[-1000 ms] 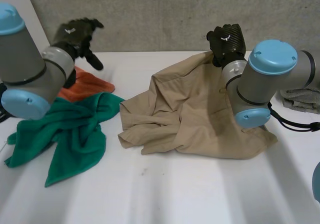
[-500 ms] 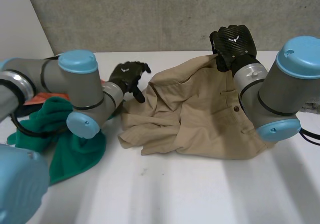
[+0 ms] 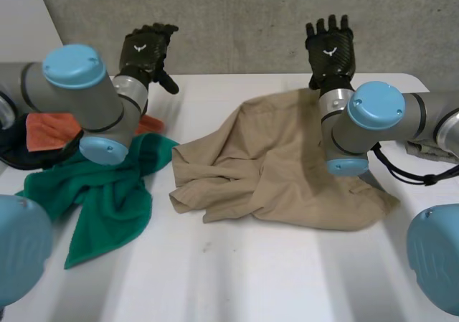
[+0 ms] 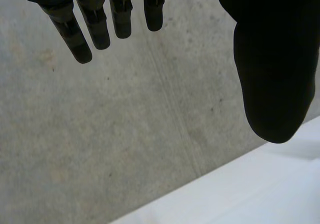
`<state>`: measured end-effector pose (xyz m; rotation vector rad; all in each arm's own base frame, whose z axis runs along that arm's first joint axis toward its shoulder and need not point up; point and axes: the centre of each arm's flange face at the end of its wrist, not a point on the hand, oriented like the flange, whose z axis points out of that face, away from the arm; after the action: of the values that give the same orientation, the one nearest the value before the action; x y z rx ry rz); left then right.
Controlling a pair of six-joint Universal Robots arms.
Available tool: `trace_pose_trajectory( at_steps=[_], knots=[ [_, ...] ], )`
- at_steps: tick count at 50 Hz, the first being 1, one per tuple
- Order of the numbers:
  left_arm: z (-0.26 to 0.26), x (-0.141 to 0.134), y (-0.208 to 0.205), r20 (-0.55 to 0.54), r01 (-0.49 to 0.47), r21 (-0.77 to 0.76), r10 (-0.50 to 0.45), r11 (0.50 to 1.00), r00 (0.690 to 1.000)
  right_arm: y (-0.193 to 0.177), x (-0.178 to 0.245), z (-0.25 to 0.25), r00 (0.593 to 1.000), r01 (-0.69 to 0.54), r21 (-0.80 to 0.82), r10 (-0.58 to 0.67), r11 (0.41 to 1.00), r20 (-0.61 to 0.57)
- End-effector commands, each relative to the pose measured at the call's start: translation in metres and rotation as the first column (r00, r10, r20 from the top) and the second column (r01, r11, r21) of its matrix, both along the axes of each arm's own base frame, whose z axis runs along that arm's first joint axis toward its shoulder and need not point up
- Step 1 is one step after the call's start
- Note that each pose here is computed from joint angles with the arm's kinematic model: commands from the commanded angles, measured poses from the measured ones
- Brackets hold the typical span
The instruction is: Fold the laundry.
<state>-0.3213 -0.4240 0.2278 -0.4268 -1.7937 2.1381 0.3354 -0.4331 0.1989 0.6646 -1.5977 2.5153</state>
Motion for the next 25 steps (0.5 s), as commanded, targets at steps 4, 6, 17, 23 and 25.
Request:
trace_pose_trajectory(
  at_steps=[4,6,17,23,25],
  knots=[
    [0.035,0.019,0.061,0.083,0.03,0.078,-0.036,0.997,0.996,0.028,-0.027,0.043,0.989,-0.147,0.157,0.148,0.977,0.006],
    [0.036,0.023,0.076,0.11,0.037,0.109,-0.049,0.993,0.993,0.036,-0.036,0.053,0.99,-0.137,0.179,0.141,0.974,-0.01],
    [0.002,0.034,0.189,0.196,0.192,0.442,-0.303,0.876,0.933,0.109,-0.1,0.067,0.934,-0.131,0.507,0.278,0.852,-0.226],
    [-0.03,0.031,0.193,0.2,0.196,0.494,-0.33,0.847,0.922,0.141,-0.126,0.023,0.878,-0.07,0.707,0.38,0.704,-0.291],
    [-0.036,0.029,0.187,0.202,0.188,0.489,-0.321,0.852,0.925,0.145,-0.131,0.011,0.867,-0.056,0.724,0.393,0.687,-0.306]
  ],
)
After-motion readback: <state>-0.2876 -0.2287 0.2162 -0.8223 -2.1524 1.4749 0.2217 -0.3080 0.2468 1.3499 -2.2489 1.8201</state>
